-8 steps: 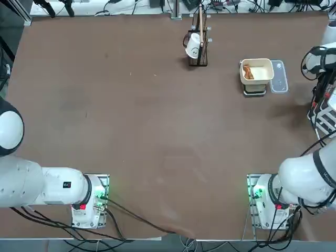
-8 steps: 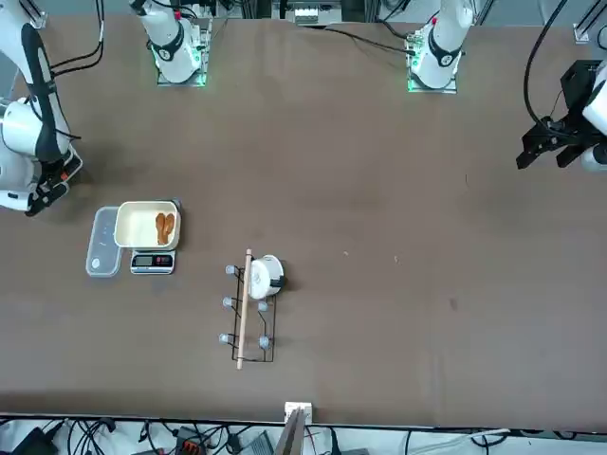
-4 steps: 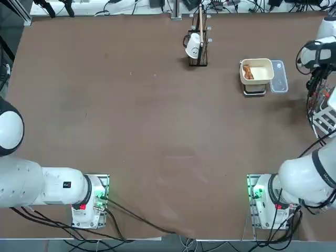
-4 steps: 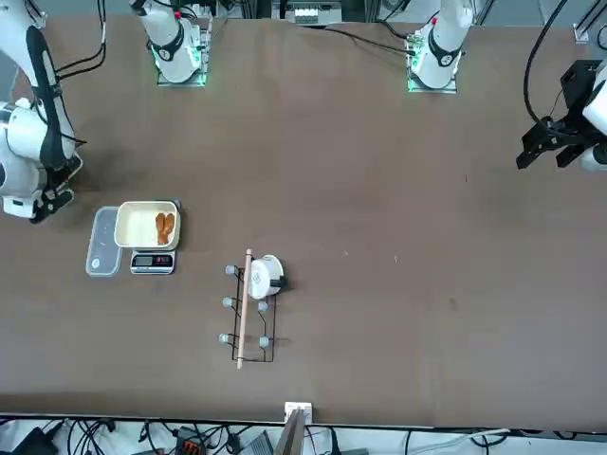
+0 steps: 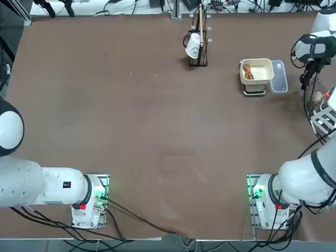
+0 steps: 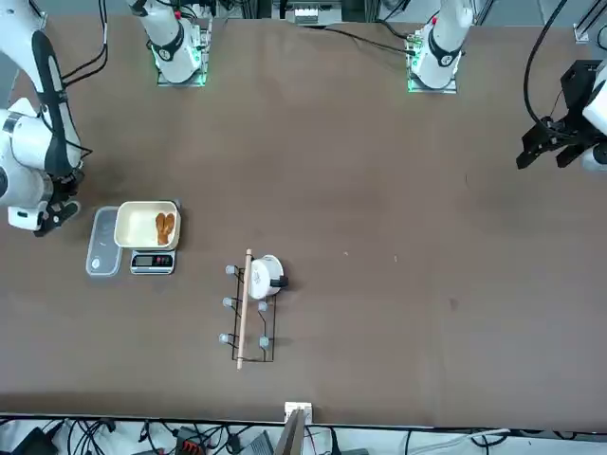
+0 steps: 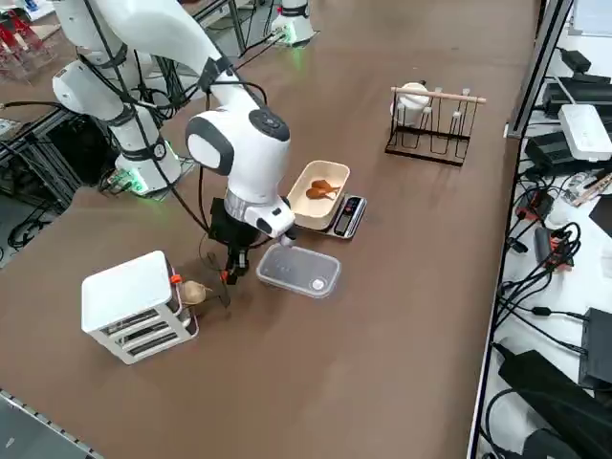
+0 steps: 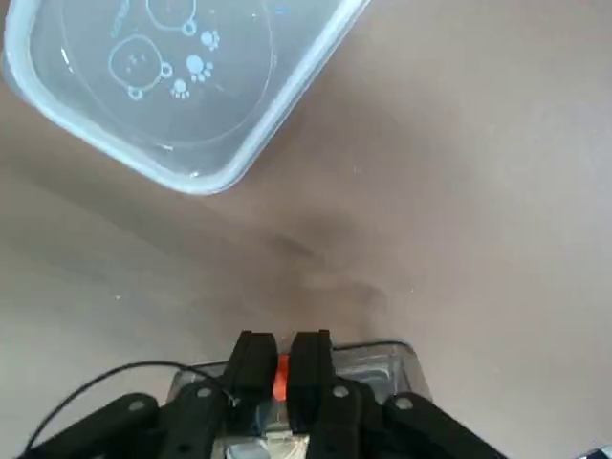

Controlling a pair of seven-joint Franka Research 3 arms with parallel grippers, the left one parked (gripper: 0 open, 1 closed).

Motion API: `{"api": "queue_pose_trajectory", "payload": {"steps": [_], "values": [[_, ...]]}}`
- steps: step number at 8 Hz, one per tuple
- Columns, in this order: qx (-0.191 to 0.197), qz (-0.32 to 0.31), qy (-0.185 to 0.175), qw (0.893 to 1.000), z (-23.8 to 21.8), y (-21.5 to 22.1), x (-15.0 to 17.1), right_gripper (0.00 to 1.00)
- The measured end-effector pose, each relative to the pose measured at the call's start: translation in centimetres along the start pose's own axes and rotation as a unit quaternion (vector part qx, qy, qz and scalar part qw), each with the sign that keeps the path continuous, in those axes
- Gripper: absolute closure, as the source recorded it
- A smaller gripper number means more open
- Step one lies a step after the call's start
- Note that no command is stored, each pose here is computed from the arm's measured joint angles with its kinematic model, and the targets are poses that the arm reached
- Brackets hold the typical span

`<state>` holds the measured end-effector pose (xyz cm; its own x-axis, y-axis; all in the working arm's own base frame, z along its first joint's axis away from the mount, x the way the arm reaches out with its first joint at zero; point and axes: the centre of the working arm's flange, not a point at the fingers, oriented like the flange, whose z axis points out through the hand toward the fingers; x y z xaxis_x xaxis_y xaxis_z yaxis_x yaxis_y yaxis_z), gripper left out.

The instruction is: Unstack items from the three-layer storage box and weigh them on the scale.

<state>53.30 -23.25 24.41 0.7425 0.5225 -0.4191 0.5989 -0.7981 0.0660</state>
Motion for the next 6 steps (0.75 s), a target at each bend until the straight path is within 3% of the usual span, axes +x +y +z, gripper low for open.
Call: {"api": "queue_pose_trajectory", "payload": {"steps": [5,6], "values": [[-0.003,-0.005,0.002,1.000,-0.39,-0.31,0.63,0.89],[0.004,0.002,0.009,1.000,-0.46,-0.40,0.77,0.83]]}}
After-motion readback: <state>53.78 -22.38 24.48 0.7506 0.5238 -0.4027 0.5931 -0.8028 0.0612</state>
